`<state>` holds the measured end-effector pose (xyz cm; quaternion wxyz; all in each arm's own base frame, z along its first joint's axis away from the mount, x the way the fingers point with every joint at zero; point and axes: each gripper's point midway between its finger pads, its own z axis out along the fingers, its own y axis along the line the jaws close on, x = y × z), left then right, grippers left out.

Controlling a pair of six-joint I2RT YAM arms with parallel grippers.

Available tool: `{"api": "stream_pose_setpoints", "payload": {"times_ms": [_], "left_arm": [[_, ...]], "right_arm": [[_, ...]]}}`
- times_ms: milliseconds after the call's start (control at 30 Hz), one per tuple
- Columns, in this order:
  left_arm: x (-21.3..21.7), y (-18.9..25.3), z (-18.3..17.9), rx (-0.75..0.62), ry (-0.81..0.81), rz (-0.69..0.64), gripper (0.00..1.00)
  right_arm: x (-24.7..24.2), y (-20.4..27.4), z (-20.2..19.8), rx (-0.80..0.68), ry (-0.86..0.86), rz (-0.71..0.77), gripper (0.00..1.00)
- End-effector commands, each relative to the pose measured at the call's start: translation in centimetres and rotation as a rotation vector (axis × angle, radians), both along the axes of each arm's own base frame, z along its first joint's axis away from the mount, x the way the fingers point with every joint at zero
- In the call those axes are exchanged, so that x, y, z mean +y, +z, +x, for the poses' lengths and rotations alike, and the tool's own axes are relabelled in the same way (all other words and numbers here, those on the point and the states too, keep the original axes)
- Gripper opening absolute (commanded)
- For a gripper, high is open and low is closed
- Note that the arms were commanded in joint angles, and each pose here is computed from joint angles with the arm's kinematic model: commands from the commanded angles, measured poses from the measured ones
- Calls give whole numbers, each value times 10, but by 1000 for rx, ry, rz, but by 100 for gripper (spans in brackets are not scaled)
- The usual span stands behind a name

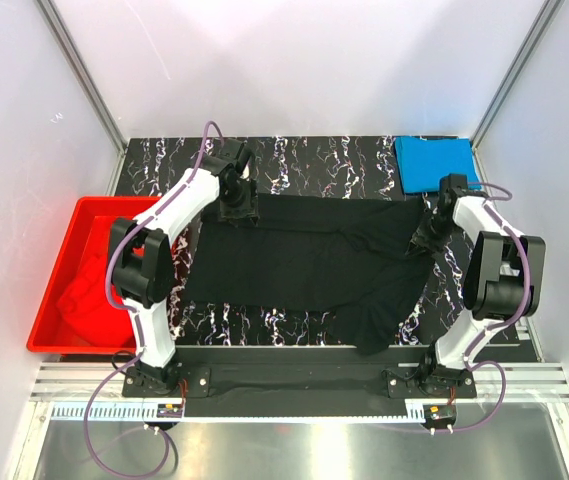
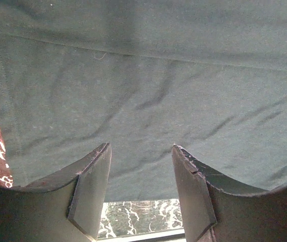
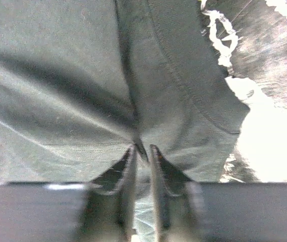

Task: Fold and stack the t-shirts
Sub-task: Fold the tshirt

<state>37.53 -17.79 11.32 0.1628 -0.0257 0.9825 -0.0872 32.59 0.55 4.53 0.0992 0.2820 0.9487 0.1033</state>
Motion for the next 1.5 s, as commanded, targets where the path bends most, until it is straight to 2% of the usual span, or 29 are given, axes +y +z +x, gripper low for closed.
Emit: {"api": "stream_pose_setpoints", "payload": {"times_ms": [0,33,133,233,300,367,467,600,700,900,1367,1467], "left_arm": [[2,21,4,-72,-12,-2,57],[3,21,4,-72,-12,-2,57],[5,21,2,-75,-14,3,57],[6,27,0,-87,-20,3,57],[7,28,-2,-91,-23,3,57],[7,31,-4,-97,-20,-1,57],[8,32,-7,-98,-20,-2,57],[9,31,-13,-96,-20,-12,57],[10,26,-18,-89,-20,-13,57],[11,26,-22,-89,-23,-21,57],[12,30,-19,-101,-36,-12,57],[12,31,-18,-105,-37,-12,57]], "right_arm": [[-17,3,-1,36,24,-96,29],[-19,6,2,36,25,-107,42],[-24,32,18,-40,44,-148,48],[-11,69,40,-161,130,-165,48],[18,77,49,-199,237,-164,47],[68,85,59,-248,361,-137,43],[105,74,70,-242,430,-88,41],[141,38,68,-133,505,-72,42],[144,19,65,-72,516,-78,43],[144,7,67,-66,536,-116,42],[138,-17,43,-2,561,-170,39],[138,-20,45,-6,566,-181,36]]}}
